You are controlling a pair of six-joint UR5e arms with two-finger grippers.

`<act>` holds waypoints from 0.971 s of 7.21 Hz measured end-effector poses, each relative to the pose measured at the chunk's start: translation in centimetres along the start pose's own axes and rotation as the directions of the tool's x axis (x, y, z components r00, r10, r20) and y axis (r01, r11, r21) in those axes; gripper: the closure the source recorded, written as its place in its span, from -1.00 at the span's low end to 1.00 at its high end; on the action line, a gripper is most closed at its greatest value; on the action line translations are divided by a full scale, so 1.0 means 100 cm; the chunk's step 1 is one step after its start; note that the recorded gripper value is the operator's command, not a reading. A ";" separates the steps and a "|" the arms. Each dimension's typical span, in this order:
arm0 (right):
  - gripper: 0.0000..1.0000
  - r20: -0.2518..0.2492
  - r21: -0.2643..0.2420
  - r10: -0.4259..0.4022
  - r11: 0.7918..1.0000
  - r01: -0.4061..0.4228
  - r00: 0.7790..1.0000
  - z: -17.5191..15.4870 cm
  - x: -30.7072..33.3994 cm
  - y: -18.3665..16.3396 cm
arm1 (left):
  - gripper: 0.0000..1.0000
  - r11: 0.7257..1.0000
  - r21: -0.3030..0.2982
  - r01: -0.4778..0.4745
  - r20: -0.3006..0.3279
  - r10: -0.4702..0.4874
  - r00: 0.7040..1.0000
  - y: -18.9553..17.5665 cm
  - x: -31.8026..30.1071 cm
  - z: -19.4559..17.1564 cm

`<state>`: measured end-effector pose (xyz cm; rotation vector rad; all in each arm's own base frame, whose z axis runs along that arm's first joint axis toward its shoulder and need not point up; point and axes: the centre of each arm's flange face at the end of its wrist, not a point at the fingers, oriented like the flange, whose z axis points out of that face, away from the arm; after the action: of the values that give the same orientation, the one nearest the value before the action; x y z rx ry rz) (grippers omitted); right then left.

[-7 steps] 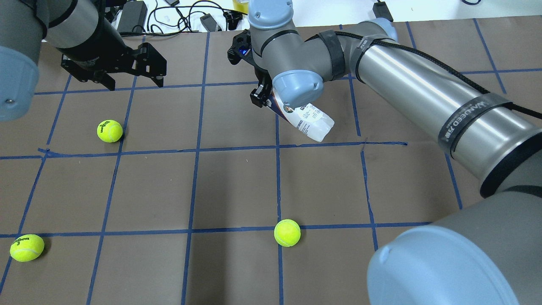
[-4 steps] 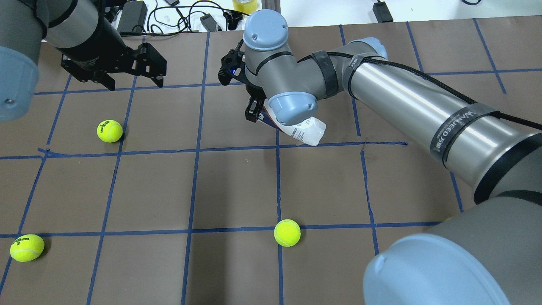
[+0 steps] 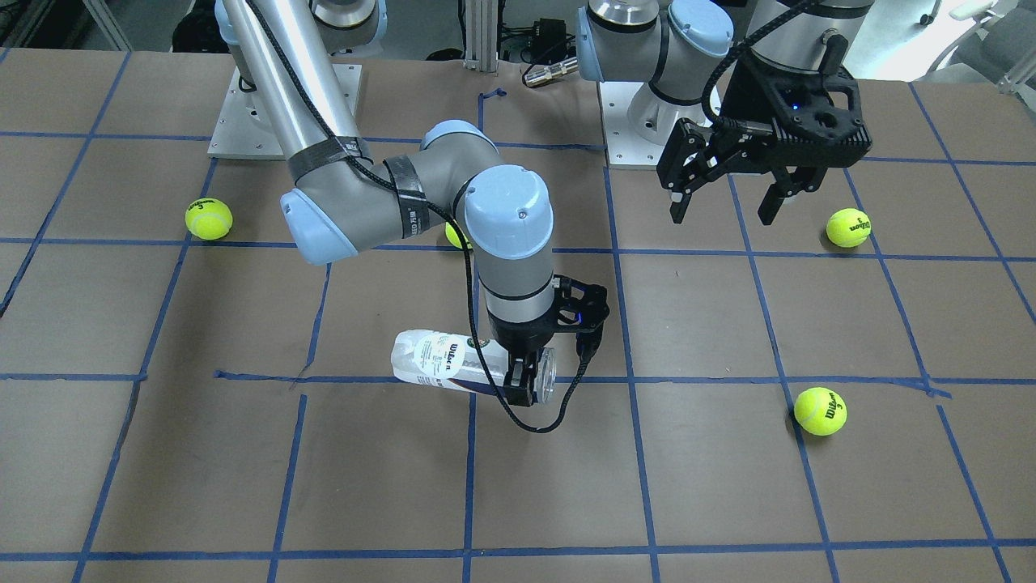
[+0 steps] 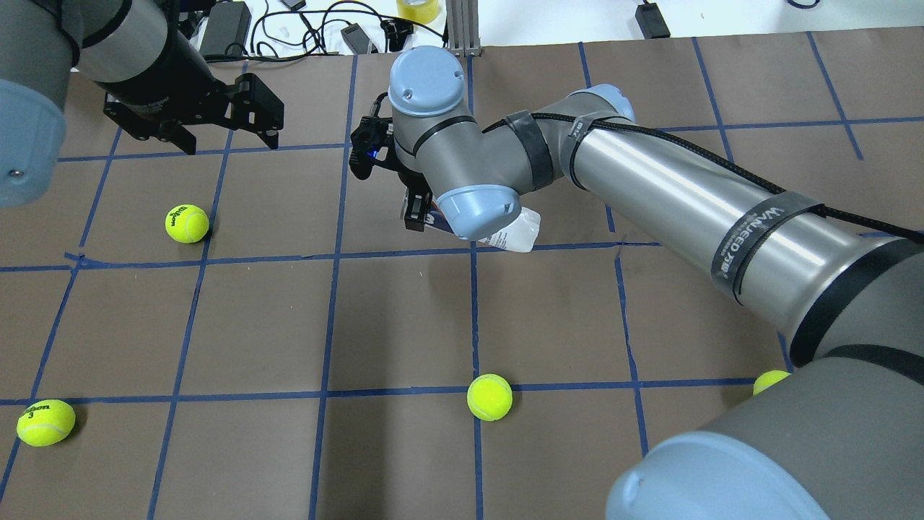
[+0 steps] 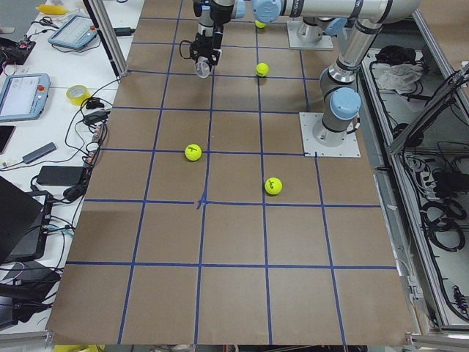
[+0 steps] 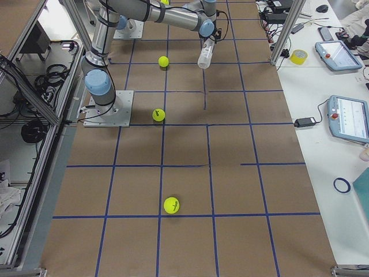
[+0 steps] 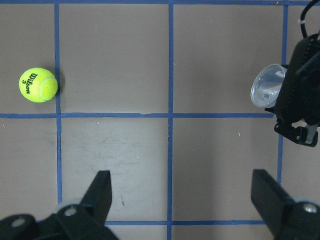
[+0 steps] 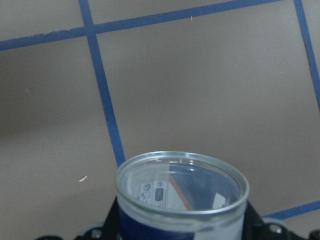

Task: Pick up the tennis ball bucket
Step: 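Lift the can with the right gripper and carry it toward the table center, then lay the can on its side and open the right gripper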

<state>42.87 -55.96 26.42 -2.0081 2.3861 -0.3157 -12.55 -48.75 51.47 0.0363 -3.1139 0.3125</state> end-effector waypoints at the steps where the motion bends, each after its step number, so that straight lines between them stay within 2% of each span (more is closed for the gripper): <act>1: 0.65 0.012 -0.005 -0.050 0.999 0.050 0.999 0.008 -0.009 -0.006 | -1.00 1.000 0.000 0.000 0.000 0.000 1.000 0.000 0.000 0.000; 4: 0.62 0.040 0.005 -0.204 0.979 0.204 0.978 0.021 -0.029 -0.020 | -1.00 1.000 0.000 0.000 0.000 0.000 1.000 0.000 0.000 0.000; 5: 0.20 0.046 0.007 -0.246 0.969 0.246 0.968 0.024 -0.031 -0.020 | -1.00 1.000 0.000 0.001 0.000 -0.001 1.000 0.000 0.000 0.000; 6: -0.85 0.049 0.009 -0.247 0.969 0.247 0.968 0.027 -0.031 -0.021 | -1.00 1.000 0.000 0.000 0.000 0.000 1.000 0.000 0.000 0.000; 7: -1.00 0.048 0.024 -0.216 0.976 0.215 0.975 0.031 -0.031 -0.022 | -1.00 1.000 0.000 0.001 0.000 -0.001 1.000 0.000 0.000 0.000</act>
<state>46.03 -53.76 23.38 -2.2419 2.1314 -0.2845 -12.55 -48.78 51.44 0.0371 -3.1138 0.3118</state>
